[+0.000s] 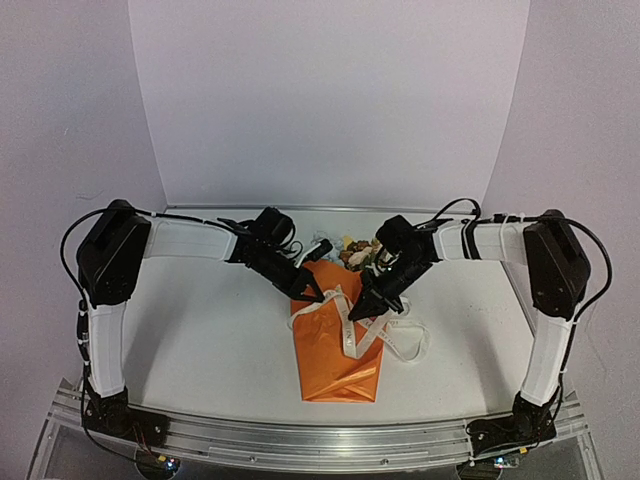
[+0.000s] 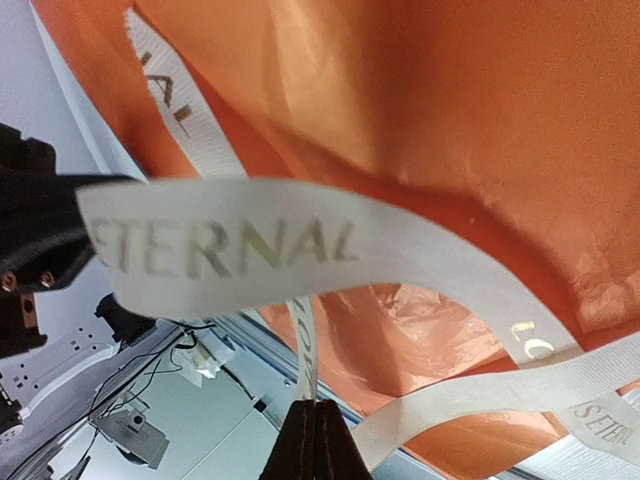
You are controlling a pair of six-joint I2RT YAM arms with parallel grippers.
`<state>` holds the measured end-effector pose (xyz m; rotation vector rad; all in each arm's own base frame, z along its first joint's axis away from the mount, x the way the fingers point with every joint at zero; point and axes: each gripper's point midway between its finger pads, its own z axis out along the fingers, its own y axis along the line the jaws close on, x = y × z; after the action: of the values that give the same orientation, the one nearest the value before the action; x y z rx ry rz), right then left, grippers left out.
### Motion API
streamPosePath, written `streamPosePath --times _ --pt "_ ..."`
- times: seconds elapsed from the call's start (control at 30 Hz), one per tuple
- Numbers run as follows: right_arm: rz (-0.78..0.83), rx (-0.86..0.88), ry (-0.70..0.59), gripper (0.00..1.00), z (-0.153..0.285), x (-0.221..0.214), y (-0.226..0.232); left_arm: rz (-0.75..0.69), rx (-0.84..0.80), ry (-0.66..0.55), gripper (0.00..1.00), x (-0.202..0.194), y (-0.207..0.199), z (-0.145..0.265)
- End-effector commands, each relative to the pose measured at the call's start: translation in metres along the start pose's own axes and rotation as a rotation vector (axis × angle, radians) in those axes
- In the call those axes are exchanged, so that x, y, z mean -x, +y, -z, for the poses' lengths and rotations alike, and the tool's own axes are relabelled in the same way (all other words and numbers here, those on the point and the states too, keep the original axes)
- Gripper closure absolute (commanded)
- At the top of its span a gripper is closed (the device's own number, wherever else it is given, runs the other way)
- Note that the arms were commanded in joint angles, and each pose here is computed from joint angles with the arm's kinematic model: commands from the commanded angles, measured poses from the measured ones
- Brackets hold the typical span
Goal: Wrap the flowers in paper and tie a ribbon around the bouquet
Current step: Cross the ribbon over the folded bouquet.
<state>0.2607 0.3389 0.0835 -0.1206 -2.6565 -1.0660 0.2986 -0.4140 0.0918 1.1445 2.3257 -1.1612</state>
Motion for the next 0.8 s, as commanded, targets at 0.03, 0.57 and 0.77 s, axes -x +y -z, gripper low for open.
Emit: streamPosePath --times 0.03,0.57,0.77 --pt "0.035 -0.143 -0.021 1.00 0.008 0.010 -0.004 -0.032 -0.012 0.014 1.00 -0.004 -0.021 0.010" --pt "0.154 -0.249 -0.056 0.84 0.020 0.005 0.003 0.027 0.038 0.058 0.98 -0.024 -0.018 0.008" --pt "0.209 -0.253 -0.102 0.59 0.035 0.000 0.008 0.032 0.056 0.062 0.98 -0.025 -0.014 0.008"
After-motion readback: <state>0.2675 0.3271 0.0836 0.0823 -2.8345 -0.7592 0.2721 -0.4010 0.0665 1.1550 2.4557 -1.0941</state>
